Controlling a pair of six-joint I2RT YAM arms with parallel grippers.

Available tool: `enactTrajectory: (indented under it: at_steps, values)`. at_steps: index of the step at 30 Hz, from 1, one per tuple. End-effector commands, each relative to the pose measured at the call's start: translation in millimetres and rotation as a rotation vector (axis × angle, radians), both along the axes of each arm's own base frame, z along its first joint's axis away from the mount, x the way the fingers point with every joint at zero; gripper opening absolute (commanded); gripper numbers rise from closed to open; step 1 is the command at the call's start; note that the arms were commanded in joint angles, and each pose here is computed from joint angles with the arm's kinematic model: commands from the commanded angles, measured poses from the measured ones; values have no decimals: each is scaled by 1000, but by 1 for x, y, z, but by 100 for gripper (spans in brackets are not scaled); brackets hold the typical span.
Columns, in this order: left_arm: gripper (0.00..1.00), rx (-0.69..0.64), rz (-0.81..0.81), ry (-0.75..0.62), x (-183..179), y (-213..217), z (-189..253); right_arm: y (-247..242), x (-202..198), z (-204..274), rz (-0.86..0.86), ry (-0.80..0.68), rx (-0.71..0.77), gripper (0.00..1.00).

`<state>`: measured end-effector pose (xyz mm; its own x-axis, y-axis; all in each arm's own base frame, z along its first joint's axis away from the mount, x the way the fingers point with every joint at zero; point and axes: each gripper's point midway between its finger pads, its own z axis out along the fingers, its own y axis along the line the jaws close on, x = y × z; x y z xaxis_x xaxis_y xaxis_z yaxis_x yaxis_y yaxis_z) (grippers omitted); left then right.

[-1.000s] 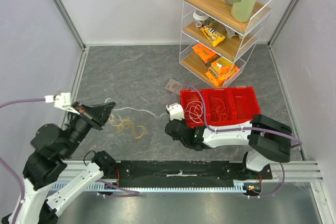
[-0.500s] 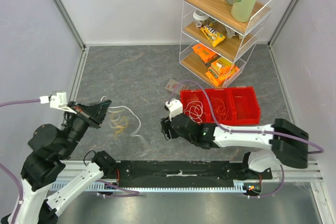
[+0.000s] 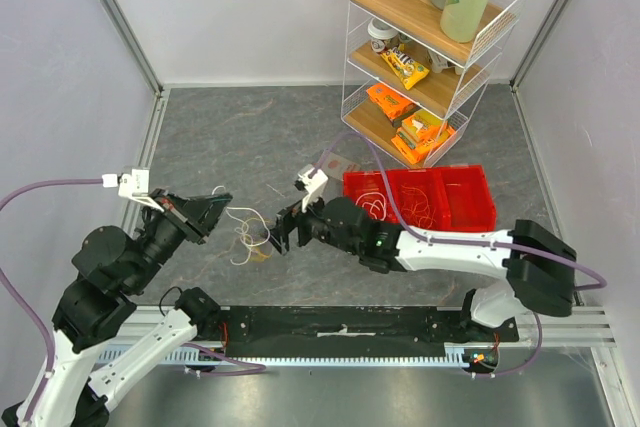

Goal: Untangle the cables

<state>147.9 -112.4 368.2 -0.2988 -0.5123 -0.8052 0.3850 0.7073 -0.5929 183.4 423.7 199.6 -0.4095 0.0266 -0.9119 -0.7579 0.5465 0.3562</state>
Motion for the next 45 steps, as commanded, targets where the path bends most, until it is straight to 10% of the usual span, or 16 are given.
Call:
enactTrajectory:
  at_steps: [1, 14, 26, 34, 39, 45]
  values:
    - [2, -63, -91, -5, 1, -23, 11, 41, 4, 56, 70, -66, 138, 96]
    - [2, -65, -167, -55, -2, -36, 28, 90, -43, -3, 342, 175, 312, 54]
    - [2, -99, -77, -294, -14, -5, 126, 10, 33, -145, -205, 227, -281, 0]
    - [2, -85, -48, -267, 6, -14, 118, -36, 41, -94, -262, 142, -256, 29]
    - [2, -89, -41, -255, 17, -21, 113, -34, 12, -35, -35, 6, 3, 77]
    - [2, -93, -77, -242, 19, -31, 111, -6, -20, 2, 213, -96, 104, 89]
